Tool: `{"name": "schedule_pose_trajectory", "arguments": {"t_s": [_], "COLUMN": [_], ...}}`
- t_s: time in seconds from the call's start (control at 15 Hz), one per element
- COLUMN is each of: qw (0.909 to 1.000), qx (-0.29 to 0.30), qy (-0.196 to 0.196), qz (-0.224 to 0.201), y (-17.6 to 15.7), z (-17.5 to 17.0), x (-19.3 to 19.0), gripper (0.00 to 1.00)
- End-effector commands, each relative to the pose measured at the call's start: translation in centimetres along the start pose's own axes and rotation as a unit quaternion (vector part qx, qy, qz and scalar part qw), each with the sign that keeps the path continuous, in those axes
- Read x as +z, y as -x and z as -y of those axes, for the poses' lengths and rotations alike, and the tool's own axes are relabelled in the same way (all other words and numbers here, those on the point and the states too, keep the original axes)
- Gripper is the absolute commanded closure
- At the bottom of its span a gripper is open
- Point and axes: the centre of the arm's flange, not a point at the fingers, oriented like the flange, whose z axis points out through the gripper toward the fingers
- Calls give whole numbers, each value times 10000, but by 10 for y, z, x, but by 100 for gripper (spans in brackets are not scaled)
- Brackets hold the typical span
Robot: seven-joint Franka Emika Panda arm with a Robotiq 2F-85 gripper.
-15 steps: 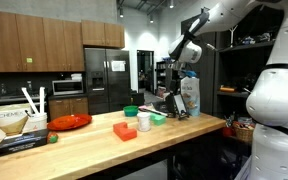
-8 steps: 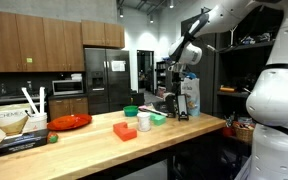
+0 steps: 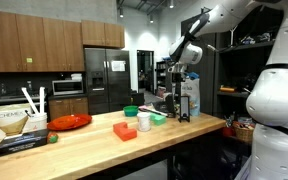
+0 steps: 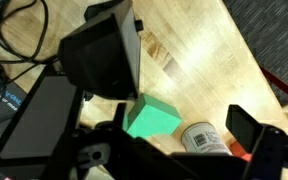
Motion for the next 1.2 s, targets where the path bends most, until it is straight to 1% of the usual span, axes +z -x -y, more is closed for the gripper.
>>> {"name": "schedule_pose_trajectory", "arguments": {"t_s": [0.0,0.13,0.2,0.27,0.33,0.73,0.8,1.13], "qw": [9999,9993,9984,9977,9990,9989,9989,9963], "qx": [-126,-41,-11,7,-70,-64,-97,-665], "qy": [44,354,518,596,405,410,425,533], "qz": [45,112,227,337,197,222,141,-144], "y": [0,-2,-2,-1,1,1,-1,-4], "z": [-8,-11,-12,-14,-8,-7,-7,-13], "x": [-5,-8,-9,-12,-7,-6,-5,-5], "gripper": [0,0,0,0,0,0,0,0]}}
